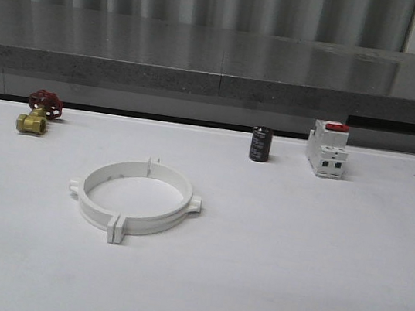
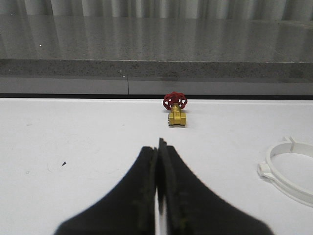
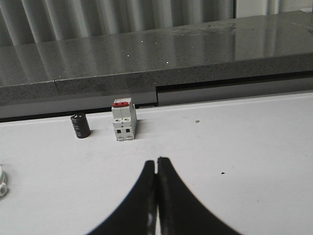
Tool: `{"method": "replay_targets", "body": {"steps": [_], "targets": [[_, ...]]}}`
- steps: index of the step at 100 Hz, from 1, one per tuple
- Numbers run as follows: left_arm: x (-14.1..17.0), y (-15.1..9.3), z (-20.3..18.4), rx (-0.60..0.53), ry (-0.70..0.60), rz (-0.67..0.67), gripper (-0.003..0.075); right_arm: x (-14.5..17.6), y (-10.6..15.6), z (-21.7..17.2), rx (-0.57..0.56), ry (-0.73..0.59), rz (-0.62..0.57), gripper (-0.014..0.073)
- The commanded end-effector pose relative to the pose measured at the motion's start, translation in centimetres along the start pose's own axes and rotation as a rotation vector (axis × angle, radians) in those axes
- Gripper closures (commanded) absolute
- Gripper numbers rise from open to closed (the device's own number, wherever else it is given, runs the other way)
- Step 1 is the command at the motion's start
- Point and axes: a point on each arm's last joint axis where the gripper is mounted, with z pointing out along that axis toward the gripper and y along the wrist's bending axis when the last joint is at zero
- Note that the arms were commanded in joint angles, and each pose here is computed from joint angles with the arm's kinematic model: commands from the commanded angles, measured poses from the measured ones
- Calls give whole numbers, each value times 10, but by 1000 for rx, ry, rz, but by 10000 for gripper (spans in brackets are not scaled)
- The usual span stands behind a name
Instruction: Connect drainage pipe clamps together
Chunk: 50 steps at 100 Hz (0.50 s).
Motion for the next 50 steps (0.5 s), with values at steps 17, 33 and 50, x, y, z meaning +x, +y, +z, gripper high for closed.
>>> {"method": "replay_targets", "body": {"steps": [17,33,50], "targets": [[8,1,-3,-12,-79,-61,741,-15,2,-3,-16,-122,-12,662],[8,1,-3,-11,-83,-63,741,-15,2,-3,-16,-122,-12,662],[8,1,-3,-10,-83,-67,741,-15,2,-3,-16,-122,-12,662]]}}
